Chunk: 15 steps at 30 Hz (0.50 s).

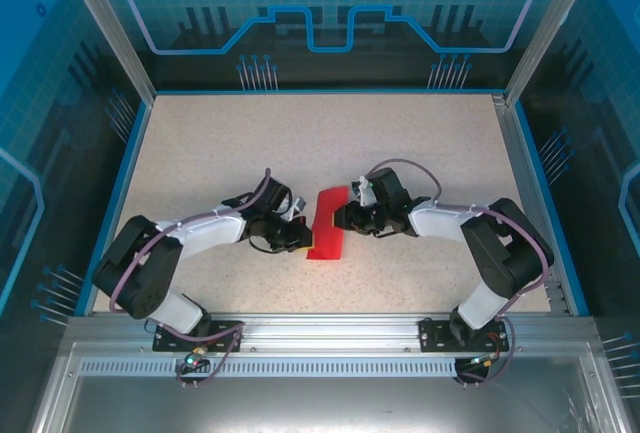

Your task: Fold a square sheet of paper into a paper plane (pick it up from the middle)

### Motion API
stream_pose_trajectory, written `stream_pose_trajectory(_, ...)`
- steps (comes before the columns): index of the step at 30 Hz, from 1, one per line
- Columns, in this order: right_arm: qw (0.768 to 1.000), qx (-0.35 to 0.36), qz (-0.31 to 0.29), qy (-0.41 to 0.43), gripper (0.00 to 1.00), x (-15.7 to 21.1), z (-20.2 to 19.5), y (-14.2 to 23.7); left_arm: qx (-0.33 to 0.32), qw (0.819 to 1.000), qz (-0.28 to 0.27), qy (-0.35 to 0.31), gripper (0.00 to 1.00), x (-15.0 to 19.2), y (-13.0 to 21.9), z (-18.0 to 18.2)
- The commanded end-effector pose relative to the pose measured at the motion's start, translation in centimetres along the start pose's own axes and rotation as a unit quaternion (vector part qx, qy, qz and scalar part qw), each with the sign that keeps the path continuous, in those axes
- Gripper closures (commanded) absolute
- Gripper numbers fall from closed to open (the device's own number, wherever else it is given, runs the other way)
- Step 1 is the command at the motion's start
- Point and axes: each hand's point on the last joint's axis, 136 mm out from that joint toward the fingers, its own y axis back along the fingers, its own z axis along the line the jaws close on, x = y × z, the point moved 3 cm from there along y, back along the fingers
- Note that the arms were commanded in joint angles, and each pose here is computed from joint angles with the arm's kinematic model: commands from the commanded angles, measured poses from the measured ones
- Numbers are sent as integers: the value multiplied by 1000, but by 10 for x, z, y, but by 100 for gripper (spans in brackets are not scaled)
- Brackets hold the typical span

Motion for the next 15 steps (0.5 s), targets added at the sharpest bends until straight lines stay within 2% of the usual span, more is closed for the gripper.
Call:
stream_pose_trajectory(1, 999, 45, 22, 3, 63, 4, -19, 7, 6, 1000, -9, -15, 100, -10, -5, -13)
stream_pose_trajectory(4, 998, 65, 26, 4, 61, 3, -25, 12, 6, 1000, -5, -18, 100, -11, -11, -16)
stream_pose_trajectory(9, 990, 138, 35, 20, 58, 4, -37, 28, 3, 1000, 5, -18, 100, -10, -19, -19)
stream_pose_trajectory(15, 986, 164, 25, 18, 50, 5, -45, 42, 0, 1000, 13, -21, 100, -10, -24, -21)
